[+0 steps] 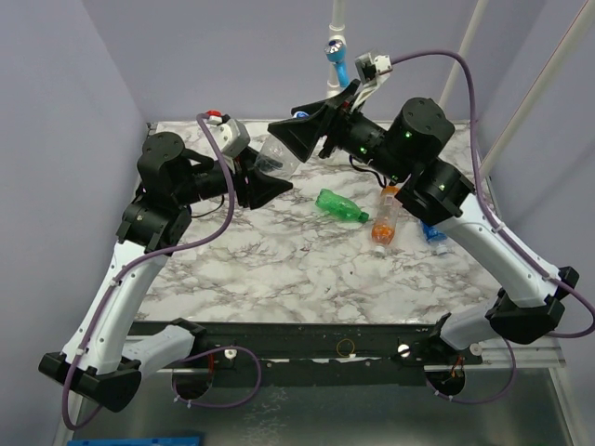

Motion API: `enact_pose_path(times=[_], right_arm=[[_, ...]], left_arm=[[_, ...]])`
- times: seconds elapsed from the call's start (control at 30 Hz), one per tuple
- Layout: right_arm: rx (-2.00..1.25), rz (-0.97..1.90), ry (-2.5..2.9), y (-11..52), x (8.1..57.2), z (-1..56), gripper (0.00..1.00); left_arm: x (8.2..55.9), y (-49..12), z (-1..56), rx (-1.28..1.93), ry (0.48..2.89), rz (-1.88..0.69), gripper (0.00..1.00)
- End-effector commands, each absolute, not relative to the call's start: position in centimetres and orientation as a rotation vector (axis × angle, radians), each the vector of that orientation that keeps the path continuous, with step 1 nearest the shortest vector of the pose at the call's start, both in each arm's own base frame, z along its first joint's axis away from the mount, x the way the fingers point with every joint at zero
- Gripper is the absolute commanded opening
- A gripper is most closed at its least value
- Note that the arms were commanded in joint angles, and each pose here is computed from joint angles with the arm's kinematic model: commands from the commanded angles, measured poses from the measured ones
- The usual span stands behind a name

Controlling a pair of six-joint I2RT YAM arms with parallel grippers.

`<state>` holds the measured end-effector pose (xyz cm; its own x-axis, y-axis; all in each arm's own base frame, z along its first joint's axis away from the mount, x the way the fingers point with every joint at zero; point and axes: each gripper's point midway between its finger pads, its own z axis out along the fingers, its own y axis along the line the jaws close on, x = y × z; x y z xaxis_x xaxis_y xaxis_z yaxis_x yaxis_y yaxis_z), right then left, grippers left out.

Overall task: Unscrew the bottle caps
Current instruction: Unscrew the bottle cap from the plastic bottle.

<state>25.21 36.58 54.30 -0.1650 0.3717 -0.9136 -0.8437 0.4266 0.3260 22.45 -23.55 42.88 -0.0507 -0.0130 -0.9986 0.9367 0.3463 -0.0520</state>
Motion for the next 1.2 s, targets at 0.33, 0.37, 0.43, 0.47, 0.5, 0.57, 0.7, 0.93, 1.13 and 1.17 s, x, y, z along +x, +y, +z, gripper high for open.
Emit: enact_pose_path(times=[0.33,0.37,0.43,0.47,0.5,0.57,0.7,0.93,1.13,1.17], right_arm=[[-0.464,1.035,1.297,34.4,25.3,55.2,0.72],[-0.464,1.034,1.295,34.4,25.3,55.3,0.68],[-0.469,1.035,1.299,34.7,25.4,55.0,0.57],[-0.47,1.038,1.304,34.9,25.5,54.8,0.49],[-0.474,1.044,1.304,35.1,25.5,54.7,0.42],[-0.485,1.061,1.304,35.5,25.5,54.3,0.29],[-0.506,1.084,1.291,36.0,25.2,54.2,0.07],[-0.565,1.117,1.327,37.2,24.9,52.2,0.01],[-0.576,1.126,1.344,37.7,25.0,51.2,0.01],[-0.576,1.127,1.346,37.7,25.0,51.1,0.01]], left_arm=[[24.2,-23.4,42.2,0.853,1.443,-0.933,0.03],[24.2,-23.4,42.2,0.851,1.447,-0.938,0.03],[24.0,-23.5,42.2,0.853,1.447,-0.954,0.04],[24.0,-23.6,42.2,0.854,1.448,-0.959,0.04],[23.9,-23.7,42.2,0.855,1.45,-0.967,0.05],[23.7,-23.7,42.1,0.859,1.448,-0.973,0.05],[23.3,-23.9,41.9,0.867,1.456,-1.004,0.38],[23.1,-24.6,44.2,0.848,1.408,-1.076,0.99],[22.7,-25.1,45.5,0.881,1.36,-1.111,0.88],[22.5,-25.1,45.6,0.891,1.353,-1.119,0.82]])
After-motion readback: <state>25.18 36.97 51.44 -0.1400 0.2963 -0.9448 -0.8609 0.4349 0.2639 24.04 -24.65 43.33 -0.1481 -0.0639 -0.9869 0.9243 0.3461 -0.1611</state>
